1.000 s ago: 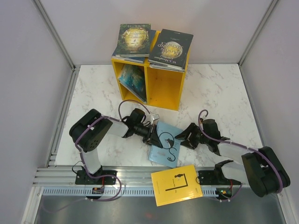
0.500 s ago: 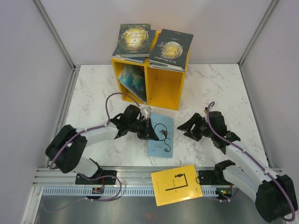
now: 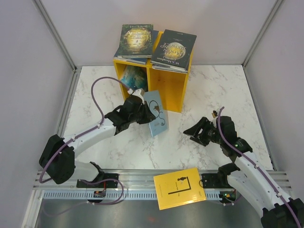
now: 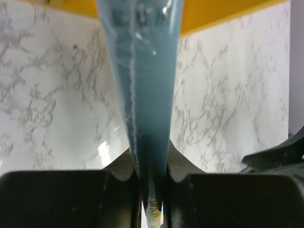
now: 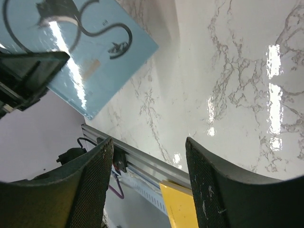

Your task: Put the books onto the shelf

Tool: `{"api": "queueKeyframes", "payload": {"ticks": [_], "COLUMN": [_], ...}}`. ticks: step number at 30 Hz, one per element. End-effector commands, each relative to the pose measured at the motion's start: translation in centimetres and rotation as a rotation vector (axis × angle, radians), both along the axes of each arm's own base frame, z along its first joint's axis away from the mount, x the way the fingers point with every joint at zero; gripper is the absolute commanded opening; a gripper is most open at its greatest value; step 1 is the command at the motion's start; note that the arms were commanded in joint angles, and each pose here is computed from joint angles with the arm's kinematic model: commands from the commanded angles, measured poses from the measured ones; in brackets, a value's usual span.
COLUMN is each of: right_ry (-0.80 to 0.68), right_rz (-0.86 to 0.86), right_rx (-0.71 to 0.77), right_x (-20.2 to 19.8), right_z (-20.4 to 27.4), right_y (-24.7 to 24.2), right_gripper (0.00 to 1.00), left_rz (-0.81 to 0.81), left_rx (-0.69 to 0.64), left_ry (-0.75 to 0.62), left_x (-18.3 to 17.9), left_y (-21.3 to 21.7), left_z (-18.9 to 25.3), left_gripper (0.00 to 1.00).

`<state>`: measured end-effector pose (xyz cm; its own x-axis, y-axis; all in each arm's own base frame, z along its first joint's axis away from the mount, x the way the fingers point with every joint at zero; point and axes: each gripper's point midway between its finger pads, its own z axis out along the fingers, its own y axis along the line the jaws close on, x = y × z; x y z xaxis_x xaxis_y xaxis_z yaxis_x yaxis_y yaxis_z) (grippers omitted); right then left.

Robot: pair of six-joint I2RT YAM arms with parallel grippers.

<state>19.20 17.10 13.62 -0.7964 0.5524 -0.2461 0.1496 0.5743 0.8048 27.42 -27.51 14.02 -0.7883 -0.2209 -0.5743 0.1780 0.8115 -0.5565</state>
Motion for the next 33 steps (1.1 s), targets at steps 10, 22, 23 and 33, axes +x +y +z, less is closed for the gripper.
{"api": "queueKeyframes", "payload": {"ticks": [10,22,23,33], "right_ry": [0.008,0.029,0.025,0.053], "right_rz": [0.045,0.105,0.111,0.172], "right_rx": [-0.038,-0.051,-0.058,-0.096], "right_x": [-1.1,-2.2,-2.3,-2.8], "right_z": [-0.3,-1.4,-1.5,-3.0], "right_y": [-0.3,-0.1,-0.2,-0.2], "right_gripper": [0.66,0.64,0.64,0.63], "left_rz": [0.004,0.531,0.531,0.642], "left_rx": [-0.129,0.090,0.114,-0.024], "left_ry": [-0.253,-0.677,-0.694,-0.699], "left_x": [6.4,15.4,15.5,14.8], "left_y": [-8.2,-7.9,-7.7,-6.6], "left_z": [8.8,12.7,12.5,5.4], "left_gripper": [0.02,0.02,0.02,0.02]}}
